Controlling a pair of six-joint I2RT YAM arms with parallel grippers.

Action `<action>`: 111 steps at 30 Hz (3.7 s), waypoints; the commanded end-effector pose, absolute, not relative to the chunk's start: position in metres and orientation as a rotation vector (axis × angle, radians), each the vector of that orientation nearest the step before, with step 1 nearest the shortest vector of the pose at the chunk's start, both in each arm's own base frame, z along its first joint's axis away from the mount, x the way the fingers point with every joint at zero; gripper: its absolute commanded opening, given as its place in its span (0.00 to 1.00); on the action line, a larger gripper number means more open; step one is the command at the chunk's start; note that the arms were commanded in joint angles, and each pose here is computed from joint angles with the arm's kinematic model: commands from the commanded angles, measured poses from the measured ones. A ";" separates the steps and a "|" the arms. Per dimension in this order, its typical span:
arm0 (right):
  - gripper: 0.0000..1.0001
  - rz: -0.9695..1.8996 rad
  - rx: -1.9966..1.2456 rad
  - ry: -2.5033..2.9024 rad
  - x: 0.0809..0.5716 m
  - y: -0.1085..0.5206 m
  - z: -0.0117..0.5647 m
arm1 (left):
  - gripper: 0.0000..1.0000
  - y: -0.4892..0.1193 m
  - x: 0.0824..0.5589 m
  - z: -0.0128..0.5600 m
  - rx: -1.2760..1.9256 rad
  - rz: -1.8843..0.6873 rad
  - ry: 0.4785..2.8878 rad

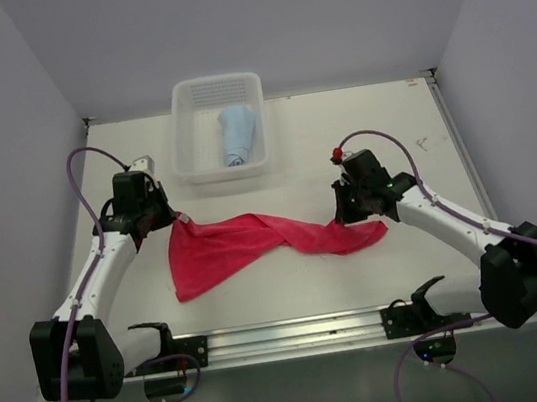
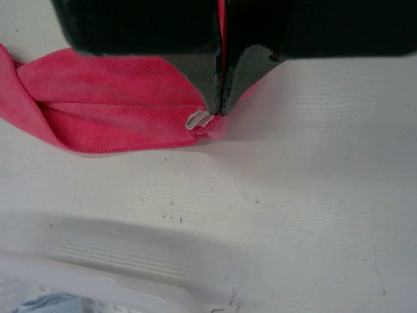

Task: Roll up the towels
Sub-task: Flatten the towel, then fold the towel

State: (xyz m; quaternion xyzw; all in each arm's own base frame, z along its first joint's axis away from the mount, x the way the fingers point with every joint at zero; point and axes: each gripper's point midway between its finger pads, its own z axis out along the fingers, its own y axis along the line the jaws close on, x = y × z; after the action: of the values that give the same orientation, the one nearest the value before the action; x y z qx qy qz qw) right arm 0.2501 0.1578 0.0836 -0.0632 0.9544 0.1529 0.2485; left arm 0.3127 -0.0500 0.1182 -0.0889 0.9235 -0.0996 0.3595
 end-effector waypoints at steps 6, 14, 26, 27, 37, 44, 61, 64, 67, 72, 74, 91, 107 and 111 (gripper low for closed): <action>0.00 0.221 -0.009 2.357 0.299 0.118 0.170 | 0.00 -0.026 0.324 0.142 -0.252 -0.119 2.276; 0.00 0.098 0.160 2.205 0.315 0.073 0.227 | 0.00 -0.006 0.328 0.198 -0.336 -0.027 2.103; 0.00 0.073 0.258 2.015 0.297 0.047 0.305 | 0.00 0.002 0.318 0.275 -0.321 -0.020 1.926; 0.00 0.081 0.257 2.016 0.293 0.047 0.307 | 0.00 0.002 0.317 0.280 -0.325 -0.020 1.921; 0.00 0.129 0.268 1.958 0.246 0.036 0.334 | 0.00 0.015 0.281 0.299 -0.366 0.023 1.867; 0.00 0.137 0.296 1.922 0.219 0.025 0.351 | 0.00 0.022 0.264 0.308 -0.366 0.061 1.859; 0.00 0.163 0.341 1.994 0.211 0.028 0.335 | 0.00 0.026 0.251 0.321 -0.356 0.073 1.807; 0.00 0.146 0.336 2.017 0.225 0.032 0.325 | 0.00 0.022 0.263 0.311 -0.341 0.062 1.829; 0.00 0.126 0.334 2.035 0.242 0.035 0.316 | 0.00 0.017 0.279 0.297 -0.331 0.054 1.866; 0.00 0.093 0.328 2.041 0.272 0.041 0.306 | 0.00 0.015 0.310 0.281 -0.332 0.068 1.908; 0.00 0.080 0.331 2.053 0.288 0.044 0.300 | 0.00 0.014 0.324 0.282 -0.332 0.063 1.899; 0.00 0.167 0.366 2.177 0.396 0.046 0.229 | 0.00 0.004 0.414 0.218 -0.306 0.077 2.030; 0.00 0.134 0.391 2.182 0.413 0.029 0.193 | 0.00 -0.001 0.419 0.179 -0.213 0.068 2.042; 0.00 0.124 0.380 2.162 0.415 0.025 0.192 | 0.00 -0.002 0.422 0.175 -0.223 0.041 2.026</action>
State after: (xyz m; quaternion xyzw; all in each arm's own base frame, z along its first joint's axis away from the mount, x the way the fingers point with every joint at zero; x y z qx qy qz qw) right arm 0.4017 0.0287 0.1809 0.1636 0.8914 0.0499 0.4197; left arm 0.4078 -0.0060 0.1647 -0.0887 0.8663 0.0234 0.4909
